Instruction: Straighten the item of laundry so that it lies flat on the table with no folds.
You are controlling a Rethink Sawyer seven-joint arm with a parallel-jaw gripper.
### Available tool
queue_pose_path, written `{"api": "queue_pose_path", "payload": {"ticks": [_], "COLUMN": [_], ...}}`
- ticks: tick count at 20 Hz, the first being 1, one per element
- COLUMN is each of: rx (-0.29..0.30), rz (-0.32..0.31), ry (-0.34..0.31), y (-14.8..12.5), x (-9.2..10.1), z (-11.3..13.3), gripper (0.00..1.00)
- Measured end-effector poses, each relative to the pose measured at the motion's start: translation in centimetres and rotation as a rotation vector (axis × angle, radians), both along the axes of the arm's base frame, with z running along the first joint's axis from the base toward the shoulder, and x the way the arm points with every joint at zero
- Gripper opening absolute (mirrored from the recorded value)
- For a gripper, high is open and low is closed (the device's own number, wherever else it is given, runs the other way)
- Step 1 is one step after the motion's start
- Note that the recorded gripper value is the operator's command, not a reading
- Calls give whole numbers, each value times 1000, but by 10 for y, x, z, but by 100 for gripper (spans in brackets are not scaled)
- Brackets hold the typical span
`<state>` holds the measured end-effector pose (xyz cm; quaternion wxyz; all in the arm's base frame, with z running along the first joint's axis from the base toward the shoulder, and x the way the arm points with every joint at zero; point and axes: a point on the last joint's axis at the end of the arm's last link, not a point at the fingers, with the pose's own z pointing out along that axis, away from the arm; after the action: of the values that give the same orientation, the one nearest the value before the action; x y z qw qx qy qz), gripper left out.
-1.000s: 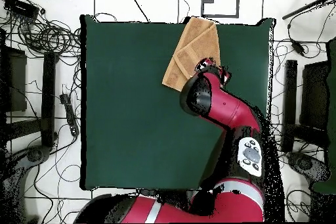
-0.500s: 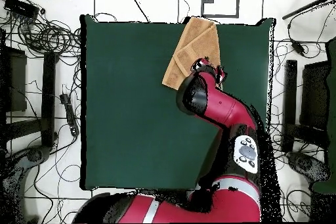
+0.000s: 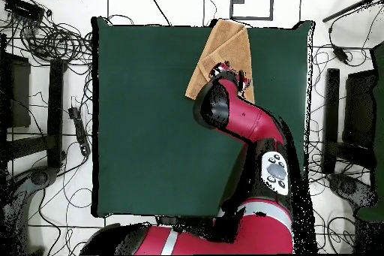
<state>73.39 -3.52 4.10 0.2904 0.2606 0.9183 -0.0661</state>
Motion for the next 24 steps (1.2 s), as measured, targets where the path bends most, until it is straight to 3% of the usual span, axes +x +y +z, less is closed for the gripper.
{"api": "queue_pose_path", "payload": {"ticks": [11, 18, 24], "rx": [92, 185, 220], "rz": [13, 20, 29], "ry": [0, 10, 38], "y": [40, 69, 89], "x": [8, 12, 6], "z": [-11, -31, -54], "gripper": [100, 100, 100]}}
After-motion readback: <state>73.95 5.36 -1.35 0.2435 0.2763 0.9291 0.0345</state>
